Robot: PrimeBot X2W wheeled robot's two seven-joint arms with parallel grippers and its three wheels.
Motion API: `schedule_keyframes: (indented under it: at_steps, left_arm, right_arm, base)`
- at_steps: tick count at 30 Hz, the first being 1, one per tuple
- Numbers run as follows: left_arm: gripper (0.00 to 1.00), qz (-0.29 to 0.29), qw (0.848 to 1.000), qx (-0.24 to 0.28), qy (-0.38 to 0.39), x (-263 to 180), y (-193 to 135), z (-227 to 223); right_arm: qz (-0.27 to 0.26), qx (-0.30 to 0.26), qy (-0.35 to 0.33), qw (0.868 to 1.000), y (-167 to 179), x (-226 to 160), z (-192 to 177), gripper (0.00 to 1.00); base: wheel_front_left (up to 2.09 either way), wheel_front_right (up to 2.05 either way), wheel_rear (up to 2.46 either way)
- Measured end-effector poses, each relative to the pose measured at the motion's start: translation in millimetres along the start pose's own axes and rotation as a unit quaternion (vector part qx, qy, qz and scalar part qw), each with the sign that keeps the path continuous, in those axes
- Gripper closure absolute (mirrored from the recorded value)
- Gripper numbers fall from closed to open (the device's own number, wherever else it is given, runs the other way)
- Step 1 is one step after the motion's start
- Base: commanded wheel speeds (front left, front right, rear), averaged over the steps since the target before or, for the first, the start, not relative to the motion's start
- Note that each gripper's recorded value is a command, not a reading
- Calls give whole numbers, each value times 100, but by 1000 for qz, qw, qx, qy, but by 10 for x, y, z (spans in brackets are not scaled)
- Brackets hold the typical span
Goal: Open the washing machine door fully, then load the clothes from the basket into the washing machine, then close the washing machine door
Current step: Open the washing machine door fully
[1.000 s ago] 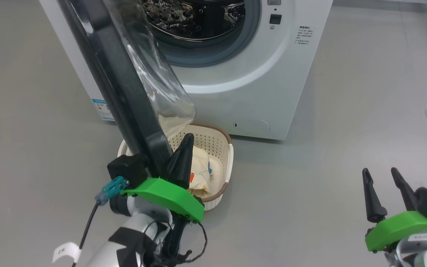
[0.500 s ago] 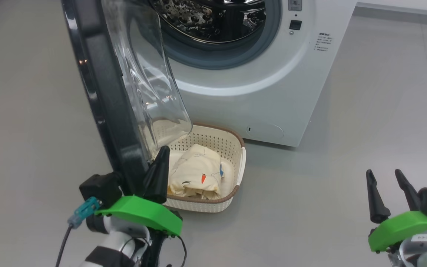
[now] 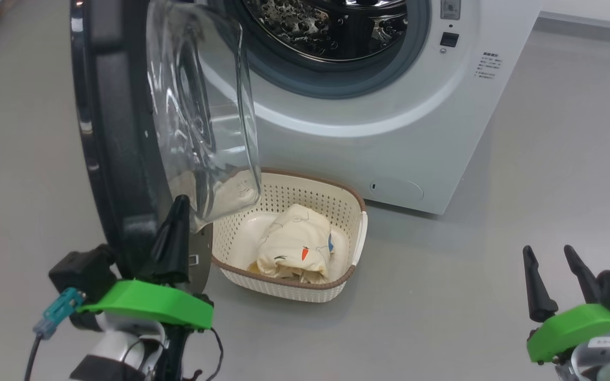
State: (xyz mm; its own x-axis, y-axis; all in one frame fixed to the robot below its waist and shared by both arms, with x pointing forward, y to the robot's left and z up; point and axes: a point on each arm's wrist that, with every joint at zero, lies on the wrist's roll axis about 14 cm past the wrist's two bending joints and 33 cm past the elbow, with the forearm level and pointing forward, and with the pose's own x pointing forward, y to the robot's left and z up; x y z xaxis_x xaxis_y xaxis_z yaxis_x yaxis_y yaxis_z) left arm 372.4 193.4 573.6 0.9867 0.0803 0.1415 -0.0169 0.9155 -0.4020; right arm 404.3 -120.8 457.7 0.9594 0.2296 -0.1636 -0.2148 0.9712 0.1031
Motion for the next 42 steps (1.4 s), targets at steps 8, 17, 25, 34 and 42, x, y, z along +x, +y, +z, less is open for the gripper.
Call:
schedule_keyframes:
  at_steps: [8,17,25,34,42]
  left_arm:
    - [100,45,999,16,-15,-24,381,137]
    - [100,109,993,38,-31,-42,897,308]
    - [100,148,987,57,-32,-57,1222,372]
    - [100,198,977,81,-27,-123,1628,454]
    - [100,241,964,105,-21,-170,1987,556]
  right_arm:
    - [-1,1,6,1000,-10,-2,-34,0]
    - [-9,2,10,1000,-60,-22,-61,0]
    - [-13,5,17,1000,-94,-19,-111,0]
    - [-10,11,17,1000,-68,-46,-112,0]
    - [-6,18,21,1000,-31,-71,-142,0]
  base:
    - [0,0,0]
    - [0,0,0]
    - [0,0,0]
    - [0,0,0]
    - [0,0,0]
